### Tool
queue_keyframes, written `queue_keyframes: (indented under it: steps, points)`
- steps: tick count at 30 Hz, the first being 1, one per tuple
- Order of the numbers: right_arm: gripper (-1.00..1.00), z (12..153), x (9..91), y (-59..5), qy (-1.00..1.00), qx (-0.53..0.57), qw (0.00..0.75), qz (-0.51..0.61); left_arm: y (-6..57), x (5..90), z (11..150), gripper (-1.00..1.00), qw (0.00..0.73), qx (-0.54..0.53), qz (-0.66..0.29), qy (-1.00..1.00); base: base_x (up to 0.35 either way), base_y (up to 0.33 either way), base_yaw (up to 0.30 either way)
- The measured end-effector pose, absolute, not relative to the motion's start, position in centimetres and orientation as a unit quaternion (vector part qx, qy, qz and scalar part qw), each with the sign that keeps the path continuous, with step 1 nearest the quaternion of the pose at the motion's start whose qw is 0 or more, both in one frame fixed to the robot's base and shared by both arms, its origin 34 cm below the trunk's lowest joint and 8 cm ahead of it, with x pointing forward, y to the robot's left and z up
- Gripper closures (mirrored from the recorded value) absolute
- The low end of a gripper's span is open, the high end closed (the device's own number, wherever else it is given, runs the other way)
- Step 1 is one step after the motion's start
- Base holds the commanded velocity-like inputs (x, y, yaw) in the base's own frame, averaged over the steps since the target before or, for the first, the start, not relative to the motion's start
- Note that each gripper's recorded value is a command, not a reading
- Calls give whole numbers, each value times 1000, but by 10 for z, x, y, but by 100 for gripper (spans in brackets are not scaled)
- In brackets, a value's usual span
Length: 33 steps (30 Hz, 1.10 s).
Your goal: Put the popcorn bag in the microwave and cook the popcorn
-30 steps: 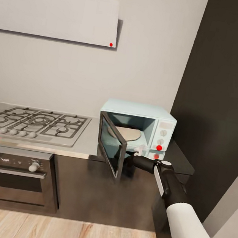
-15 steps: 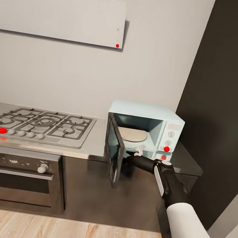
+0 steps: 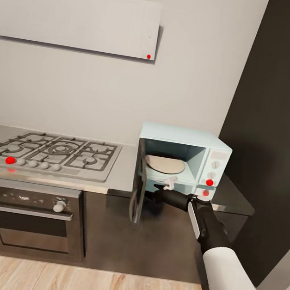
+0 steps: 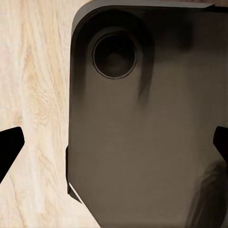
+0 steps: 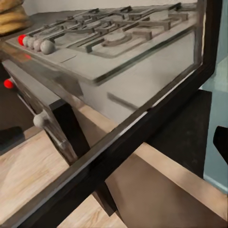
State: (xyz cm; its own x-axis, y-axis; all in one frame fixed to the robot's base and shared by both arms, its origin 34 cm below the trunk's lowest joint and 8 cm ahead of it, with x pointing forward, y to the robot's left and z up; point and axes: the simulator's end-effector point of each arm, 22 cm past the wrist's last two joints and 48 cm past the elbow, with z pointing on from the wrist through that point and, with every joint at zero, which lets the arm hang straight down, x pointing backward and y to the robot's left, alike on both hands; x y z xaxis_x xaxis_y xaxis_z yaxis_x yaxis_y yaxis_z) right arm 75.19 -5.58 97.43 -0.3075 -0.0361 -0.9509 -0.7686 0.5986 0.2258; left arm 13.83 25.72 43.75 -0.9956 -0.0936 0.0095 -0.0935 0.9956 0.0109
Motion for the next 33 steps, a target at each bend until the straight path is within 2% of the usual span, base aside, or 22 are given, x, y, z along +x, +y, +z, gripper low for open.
queue_keyframes:
  steps: [9, 24, 33]
  points:
    - [-100, 974, 752, -56, 728, -276, 520, 352, 257, 138, 438, -100, 5, 47, -5, -999, 0, 100, 0]
    - [-100, 941, 762, -108, 757, -250, 518, 310, 257, 139, 438, -100, 4, 48, -5, -999, 0, 57, 0]
    - [-100, 904, 743, -134, 785, -233, 480, 315, 256, 139, 438, -100, 5, 45, -4, -999, 0, 0, 0]
